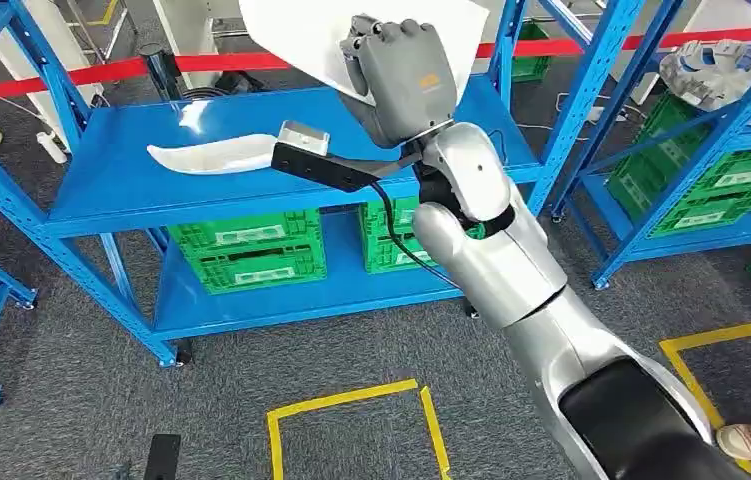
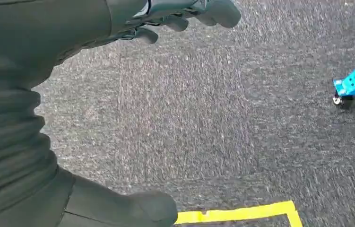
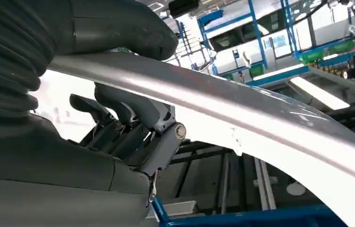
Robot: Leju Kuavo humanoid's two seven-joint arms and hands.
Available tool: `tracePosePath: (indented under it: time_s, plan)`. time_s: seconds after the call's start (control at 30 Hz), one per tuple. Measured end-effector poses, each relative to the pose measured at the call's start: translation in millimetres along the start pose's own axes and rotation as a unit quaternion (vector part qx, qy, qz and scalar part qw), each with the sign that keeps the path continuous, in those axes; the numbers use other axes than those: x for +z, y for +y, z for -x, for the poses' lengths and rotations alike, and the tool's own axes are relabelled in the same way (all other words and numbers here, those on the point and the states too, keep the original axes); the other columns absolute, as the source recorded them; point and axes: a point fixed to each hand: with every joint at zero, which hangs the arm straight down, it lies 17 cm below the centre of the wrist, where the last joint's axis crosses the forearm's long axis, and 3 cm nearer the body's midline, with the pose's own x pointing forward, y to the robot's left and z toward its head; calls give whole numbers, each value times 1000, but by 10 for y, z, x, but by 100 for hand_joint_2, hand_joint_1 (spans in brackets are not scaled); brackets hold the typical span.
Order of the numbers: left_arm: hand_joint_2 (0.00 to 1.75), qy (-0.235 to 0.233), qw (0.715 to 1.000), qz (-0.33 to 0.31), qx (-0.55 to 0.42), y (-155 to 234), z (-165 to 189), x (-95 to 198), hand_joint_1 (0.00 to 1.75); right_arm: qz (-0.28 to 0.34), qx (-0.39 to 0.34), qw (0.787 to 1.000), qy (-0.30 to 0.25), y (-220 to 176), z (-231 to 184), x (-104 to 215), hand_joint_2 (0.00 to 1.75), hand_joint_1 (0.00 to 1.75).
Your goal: Take the parts from the cabinet and place them on the table.
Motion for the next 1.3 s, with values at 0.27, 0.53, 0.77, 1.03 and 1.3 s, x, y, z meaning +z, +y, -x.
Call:
tracePosePath:
  time_s: [0.27, 0.53, 0.77, 1.03, 1.3]
  plan:
    - [175, -4, 1000, 3, -3, -12, -47, -11, 0, 5, 9, 1000, 7, -45, 59, -2, 175, 175]
    - [175, -6, 1000, 8, -6, -26, -73, -17, 0, 1, 15, 1000, 16, 2, 130, 43, 175, 175]
    - [175, -8, 1000, 11, -9, -42, -96, -19, 0, -2, 24, 999, 29, 19, 278, 118, 175, 175]
    - [175, -22, 1000, 15, -7, -81, -143, -4, 0, -7, 26, 999, 34, 83, 322, 177, 175, 175]
    - [175, -38, 999, 20, -10, -75, -196, -10, 0, -7, 29, 999, 37, 91, 365, 206, 175, 175]
